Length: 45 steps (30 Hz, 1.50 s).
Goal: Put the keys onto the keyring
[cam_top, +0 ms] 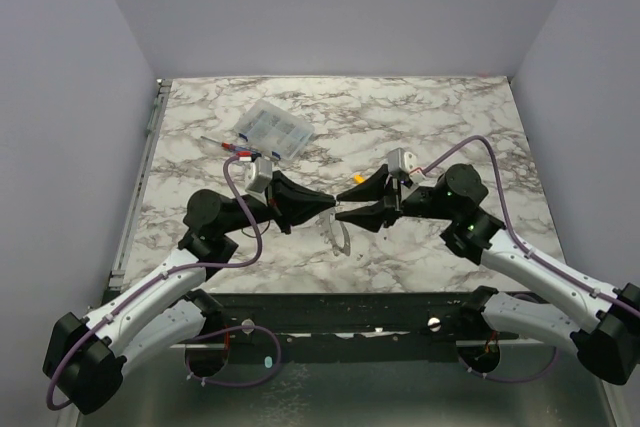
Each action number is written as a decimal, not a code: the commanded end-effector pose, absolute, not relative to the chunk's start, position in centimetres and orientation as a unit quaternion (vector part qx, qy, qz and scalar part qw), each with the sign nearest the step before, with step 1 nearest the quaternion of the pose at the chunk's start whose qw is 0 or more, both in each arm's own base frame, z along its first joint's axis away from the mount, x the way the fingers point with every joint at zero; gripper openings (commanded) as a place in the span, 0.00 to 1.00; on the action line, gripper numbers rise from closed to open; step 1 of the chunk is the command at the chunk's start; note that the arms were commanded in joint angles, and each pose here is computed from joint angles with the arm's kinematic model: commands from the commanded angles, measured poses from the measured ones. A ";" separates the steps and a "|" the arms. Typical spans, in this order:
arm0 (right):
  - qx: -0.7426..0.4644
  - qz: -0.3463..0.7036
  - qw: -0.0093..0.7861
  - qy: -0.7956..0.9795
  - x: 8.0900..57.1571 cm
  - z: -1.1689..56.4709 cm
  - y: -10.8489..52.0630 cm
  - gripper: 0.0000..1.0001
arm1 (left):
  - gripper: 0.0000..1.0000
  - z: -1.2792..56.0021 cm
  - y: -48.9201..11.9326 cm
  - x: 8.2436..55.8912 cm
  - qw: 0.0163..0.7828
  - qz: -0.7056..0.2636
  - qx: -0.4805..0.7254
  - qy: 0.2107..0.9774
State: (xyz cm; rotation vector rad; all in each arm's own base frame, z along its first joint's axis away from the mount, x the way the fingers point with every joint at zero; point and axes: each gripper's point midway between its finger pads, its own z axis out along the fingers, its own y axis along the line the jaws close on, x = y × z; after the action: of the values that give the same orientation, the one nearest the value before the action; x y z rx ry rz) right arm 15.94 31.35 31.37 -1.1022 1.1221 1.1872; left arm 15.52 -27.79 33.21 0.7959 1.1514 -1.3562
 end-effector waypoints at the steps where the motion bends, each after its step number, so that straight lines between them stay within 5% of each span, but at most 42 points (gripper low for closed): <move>1: -0.463 0.474 0.572 0.484 16.7 32.2 30.9 0.44 | 0.00 34.7 -27.5 15.0 0.578 -0.565 0.359 0.468; 11: -0.374 0.405 0.655 0.517 19.6 33.9 28.0 0.46 | 0.00 34.2 -27.6 15.7 0.581 -0.549 0.358 0.482; 19: -0.186 0.347 0.695 0.602 23.3 32.9 22.8 0.61 | 0.00 34.0 -27.1 16.0 0.604 -0.527 0.360 0.477; 30: 0.014 0.172 0.609 0.774 27.3 25.8 16.1 0.84 | 0.00 33.3 -26.4 16.9 0.627 -0.488 0.360 0.489; 38: 0.162 0.063 0.565 0.807 27.7 22.2 11.6 0.86 | 0.00 32.6 -26.2 18.1 0.633 -0.463 0.349 0.514; 42: 0.190 0.038 0.493 0.848 27.6 18.1 11.8 0.99 | 0.00 32.5 -26.0 18.6 0.636 -0.454 0.341 0.523; 45: 0.159 0.039 0.457 0.874 28.4 16.5 12.6 1.00 | 0.00 32.6 -25.8 19.0 0.642 -0.447 0.334 0.526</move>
State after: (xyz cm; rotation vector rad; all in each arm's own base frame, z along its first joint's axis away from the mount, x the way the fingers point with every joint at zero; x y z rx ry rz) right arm 28.59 13.48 18.98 0.3458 2.0311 0.1599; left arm 18.11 -26.30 31.22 0.8022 1.2196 -1.0749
